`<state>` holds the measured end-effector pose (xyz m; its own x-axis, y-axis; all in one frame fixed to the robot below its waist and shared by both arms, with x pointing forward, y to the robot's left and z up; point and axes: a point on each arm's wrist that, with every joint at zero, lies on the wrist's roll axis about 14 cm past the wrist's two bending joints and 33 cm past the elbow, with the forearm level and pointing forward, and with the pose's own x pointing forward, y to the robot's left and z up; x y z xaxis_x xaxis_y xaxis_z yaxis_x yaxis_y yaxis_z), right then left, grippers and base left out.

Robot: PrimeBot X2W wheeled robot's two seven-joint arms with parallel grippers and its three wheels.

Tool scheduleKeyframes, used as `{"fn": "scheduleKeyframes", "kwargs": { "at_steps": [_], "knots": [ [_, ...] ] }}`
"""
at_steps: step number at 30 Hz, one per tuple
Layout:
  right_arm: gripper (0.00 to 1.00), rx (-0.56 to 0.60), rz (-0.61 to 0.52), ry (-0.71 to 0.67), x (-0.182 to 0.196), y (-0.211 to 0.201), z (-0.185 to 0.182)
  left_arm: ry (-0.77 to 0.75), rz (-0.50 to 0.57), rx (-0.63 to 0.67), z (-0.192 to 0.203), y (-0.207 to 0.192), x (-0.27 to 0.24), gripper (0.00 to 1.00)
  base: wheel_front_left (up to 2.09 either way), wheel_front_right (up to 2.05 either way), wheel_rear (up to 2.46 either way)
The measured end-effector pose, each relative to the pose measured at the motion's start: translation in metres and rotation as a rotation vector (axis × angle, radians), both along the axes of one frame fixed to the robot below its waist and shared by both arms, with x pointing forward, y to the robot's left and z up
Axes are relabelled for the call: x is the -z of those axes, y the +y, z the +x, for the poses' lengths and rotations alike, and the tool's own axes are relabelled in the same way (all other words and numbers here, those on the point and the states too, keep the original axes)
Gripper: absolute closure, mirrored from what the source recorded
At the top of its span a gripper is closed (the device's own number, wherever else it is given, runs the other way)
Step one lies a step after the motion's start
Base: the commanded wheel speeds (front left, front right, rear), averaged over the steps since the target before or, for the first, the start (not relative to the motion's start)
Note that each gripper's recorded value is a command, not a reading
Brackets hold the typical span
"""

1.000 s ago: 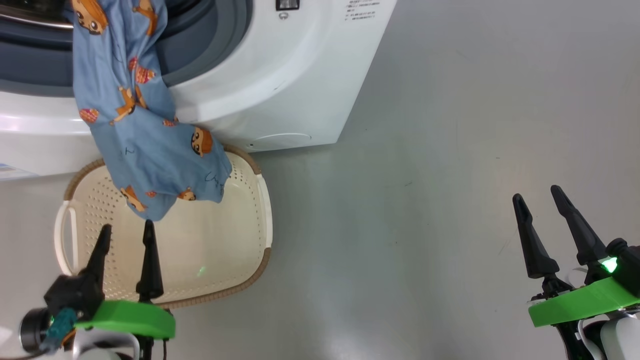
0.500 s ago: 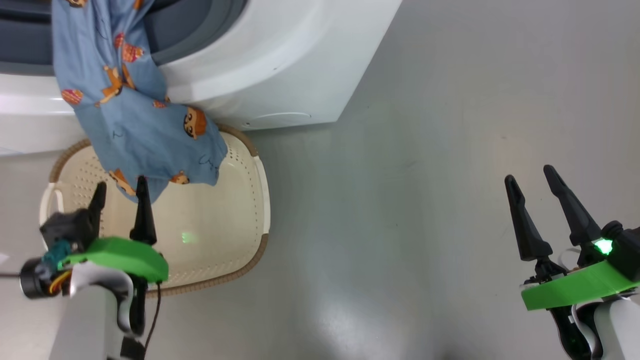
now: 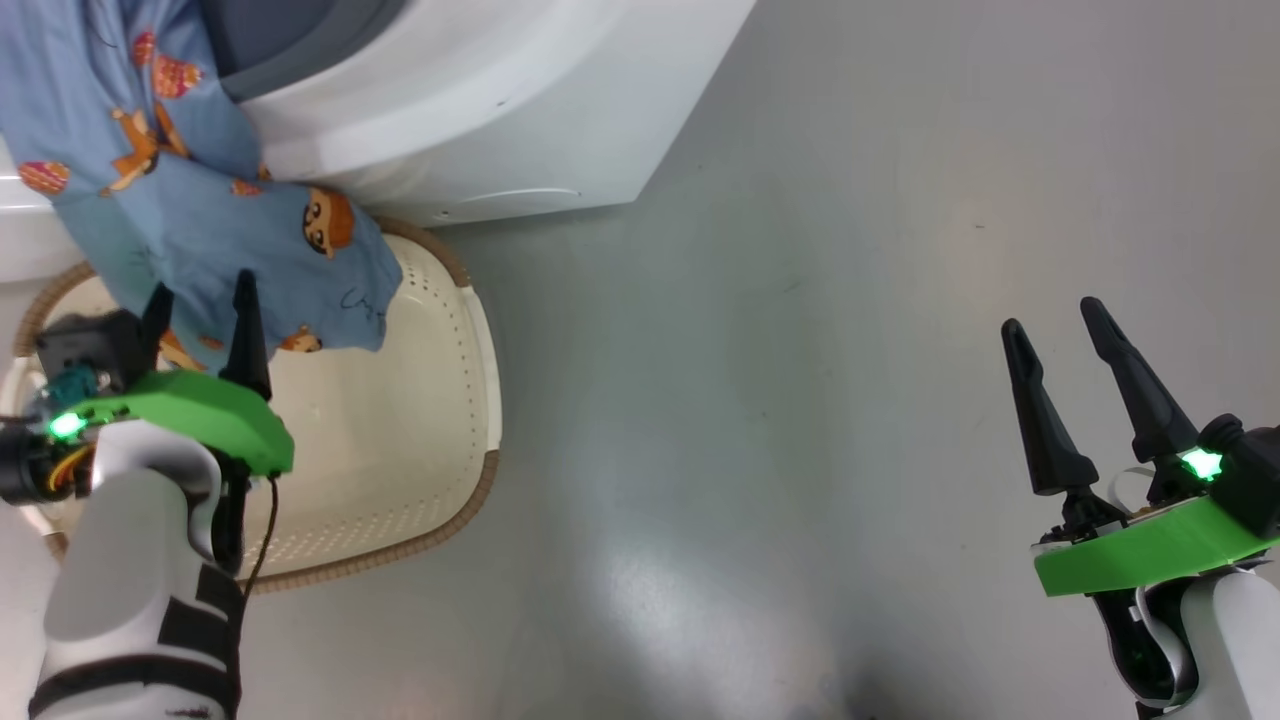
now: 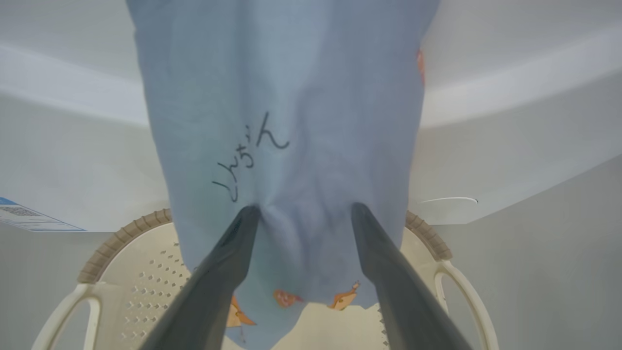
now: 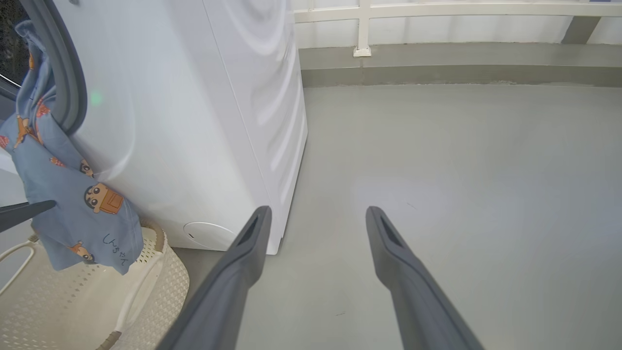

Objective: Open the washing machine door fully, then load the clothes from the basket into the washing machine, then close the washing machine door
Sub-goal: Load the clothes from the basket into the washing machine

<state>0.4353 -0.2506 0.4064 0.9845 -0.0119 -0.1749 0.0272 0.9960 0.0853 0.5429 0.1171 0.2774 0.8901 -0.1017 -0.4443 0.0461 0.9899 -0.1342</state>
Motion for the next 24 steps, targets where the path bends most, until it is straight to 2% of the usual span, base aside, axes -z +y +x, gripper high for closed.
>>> {"fn": "scheduleKeyframes", "kwargs": {
  "at_steps": [13,14,15,16,18,24],
  "knots": [
    [0.00,0.004,-0.009,0.028,0.006,-0.002,-0.006,0.026,0.007,0.018,0.028,-0.008,0.012,0.00,0.00,0.00,0.00],
    [0.00,0.002,-0.009,0.025,0.005,-0.002,-0.005,0.024,0.006,0.020,0.030,-0.009,0.011,0.06,0.00,0.00,0.00],
    [0.00,0.001,-0.010,0.022,0.004,-0.001,-0.004,0.021,0.001,0.024,0.031,-0.010,0.011,0.36,0.00,0.00,0.00],
    [0.00,0.001,-0.011,0.021,0.004,-0.001,-0.004,0.021,-0.001,0.027,0.032,-0.011,0.011,0.53,0.00,0.00,0.00],
    [0.00,0.003,-0.011,0.023,0.004,-0.002,-0.005,0.016,-0.007,0.030,0.034,-0.012,0.009,1.00,0.00,0.00,0.00],
    [0.00,0.002,-0.007,0.014,0.001,-0.001,-0.004,-0.006,-0.023,0.027,0.037,-0.012,-0.001,1.00,0.00,0.00,0.00]
  ]
}}
